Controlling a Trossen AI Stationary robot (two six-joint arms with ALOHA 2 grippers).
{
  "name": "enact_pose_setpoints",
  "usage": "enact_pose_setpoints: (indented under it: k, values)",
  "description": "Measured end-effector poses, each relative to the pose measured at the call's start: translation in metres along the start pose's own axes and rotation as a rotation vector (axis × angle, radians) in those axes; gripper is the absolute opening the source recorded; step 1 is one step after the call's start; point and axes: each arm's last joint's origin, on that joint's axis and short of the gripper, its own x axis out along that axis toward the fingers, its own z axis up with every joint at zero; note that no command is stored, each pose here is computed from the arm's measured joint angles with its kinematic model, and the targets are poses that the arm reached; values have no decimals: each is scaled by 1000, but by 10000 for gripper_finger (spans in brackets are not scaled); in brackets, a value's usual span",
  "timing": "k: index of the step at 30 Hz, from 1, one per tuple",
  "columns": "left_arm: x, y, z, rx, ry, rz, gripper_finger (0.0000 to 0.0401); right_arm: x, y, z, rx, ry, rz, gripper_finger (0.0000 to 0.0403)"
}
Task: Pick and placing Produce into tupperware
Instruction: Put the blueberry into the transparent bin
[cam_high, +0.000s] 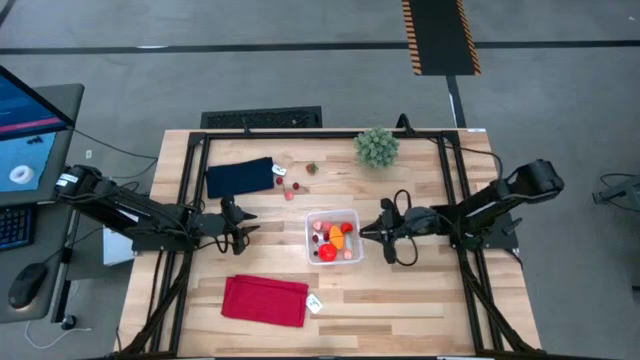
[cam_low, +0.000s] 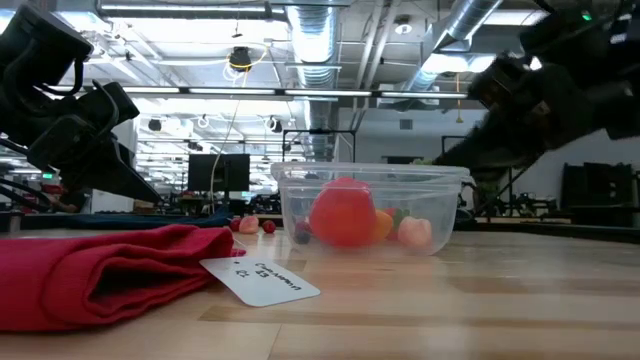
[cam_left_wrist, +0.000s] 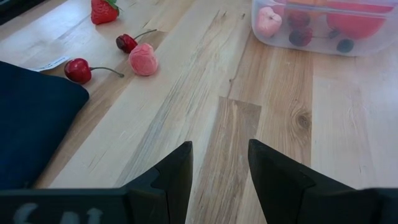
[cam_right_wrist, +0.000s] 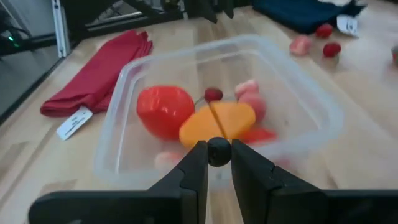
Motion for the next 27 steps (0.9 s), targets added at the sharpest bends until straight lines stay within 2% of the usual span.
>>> enact_pose_setpoints:
  k: [5,11,16,22,27]
  values:
    - [0,0,0,0,0,0,145,7,4,28,-74,33,-49,86]
    - [0,0,0,0,0,0,145,17,14,51,-120,184,-123,86]
    - [0,0,0,0,0,0,145,34,16,54,-121,301,-143,86]
    - [0,0,0,0,0,0,145,50,21,59,-125,320,-104,92]
    - [0,0,0,1,1,0,145,51,16,63,-110,305,-119,133]
